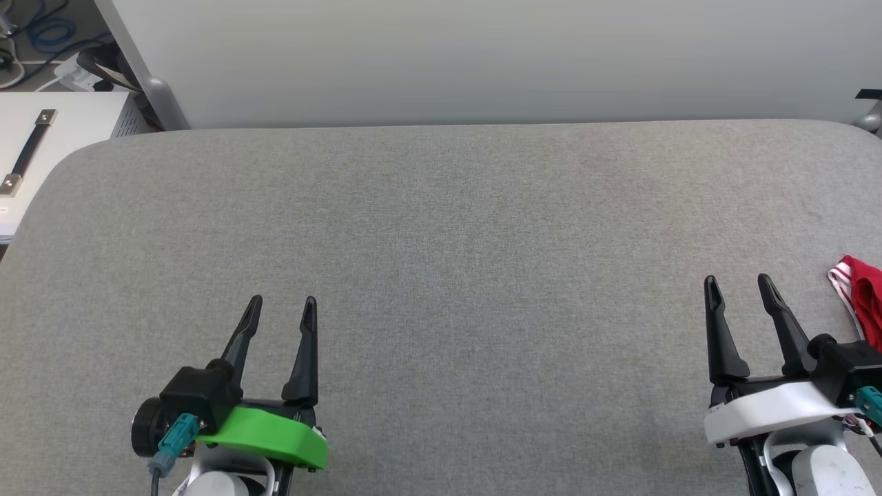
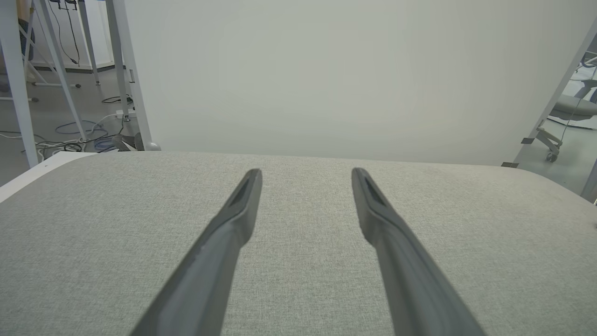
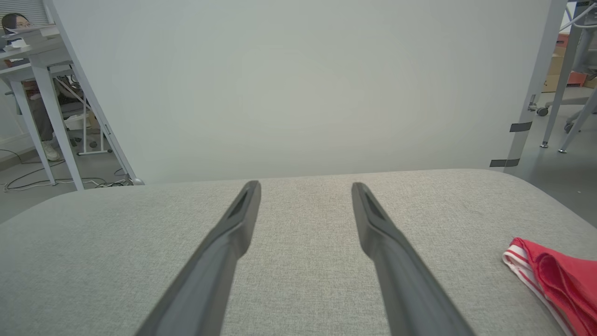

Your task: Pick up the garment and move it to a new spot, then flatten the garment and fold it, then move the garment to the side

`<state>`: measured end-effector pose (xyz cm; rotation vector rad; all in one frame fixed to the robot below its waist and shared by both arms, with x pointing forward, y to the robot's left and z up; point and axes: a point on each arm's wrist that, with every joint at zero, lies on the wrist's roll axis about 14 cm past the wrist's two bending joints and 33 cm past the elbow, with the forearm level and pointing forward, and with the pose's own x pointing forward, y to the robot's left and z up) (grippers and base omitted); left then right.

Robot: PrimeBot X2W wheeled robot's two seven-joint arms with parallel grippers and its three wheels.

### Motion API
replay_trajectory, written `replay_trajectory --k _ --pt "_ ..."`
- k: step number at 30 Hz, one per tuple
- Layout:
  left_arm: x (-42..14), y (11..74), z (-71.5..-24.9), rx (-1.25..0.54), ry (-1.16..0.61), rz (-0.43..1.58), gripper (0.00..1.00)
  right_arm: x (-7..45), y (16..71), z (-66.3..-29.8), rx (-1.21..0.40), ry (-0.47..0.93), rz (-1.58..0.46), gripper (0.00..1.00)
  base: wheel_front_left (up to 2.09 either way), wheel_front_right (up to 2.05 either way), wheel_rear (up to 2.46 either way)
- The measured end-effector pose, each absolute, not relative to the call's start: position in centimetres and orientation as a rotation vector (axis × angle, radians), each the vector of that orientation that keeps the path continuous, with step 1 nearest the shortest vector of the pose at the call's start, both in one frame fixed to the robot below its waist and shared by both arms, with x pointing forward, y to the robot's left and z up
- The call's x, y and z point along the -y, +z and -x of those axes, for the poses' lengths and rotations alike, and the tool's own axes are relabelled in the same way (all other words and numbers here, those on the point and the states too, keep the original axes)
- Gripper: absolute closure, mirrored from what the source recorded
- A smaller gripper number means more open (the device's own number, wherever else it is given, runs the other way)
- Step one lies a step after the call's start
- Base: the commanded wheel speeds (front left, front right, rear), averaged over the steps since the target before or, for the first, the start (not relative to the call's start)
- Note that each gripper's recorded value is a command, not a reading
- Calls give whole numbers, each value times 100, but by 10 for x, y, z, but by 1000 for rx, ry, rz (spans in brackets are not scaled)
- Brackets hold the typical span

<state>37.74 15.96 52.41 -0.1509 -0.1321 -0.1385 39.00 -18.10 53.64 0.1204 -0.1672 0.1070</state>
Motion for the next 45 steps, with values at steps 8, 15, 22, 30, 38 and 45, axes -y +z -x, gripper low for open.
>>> replay_trajectory --k 8,15,22,30,38,45 --pt "-160 520 -377 120 -134 157 0 179 537 -389 170 107 -119 0 0 0 0" --pt "-160 518 -378 114 -131 161 0 176 534 -387 162 107 -128 0 0 0 0" --pt "-159 518 -378 115 -131 163 0 176 535 -386 168 106 -128 0 0 0 0" --pt "-159 518 -378 114 -131 164 0 176 535 -386 167 109 -128 0 0 0 0" --pt "-158 517 -379 113 -131 165 0 175 534 -386 165 113 -127 0 0 0 0" --pt "-158 517 -379 112 -131 165 100 175 534 -386 164 111 -127 100 0 0 0"
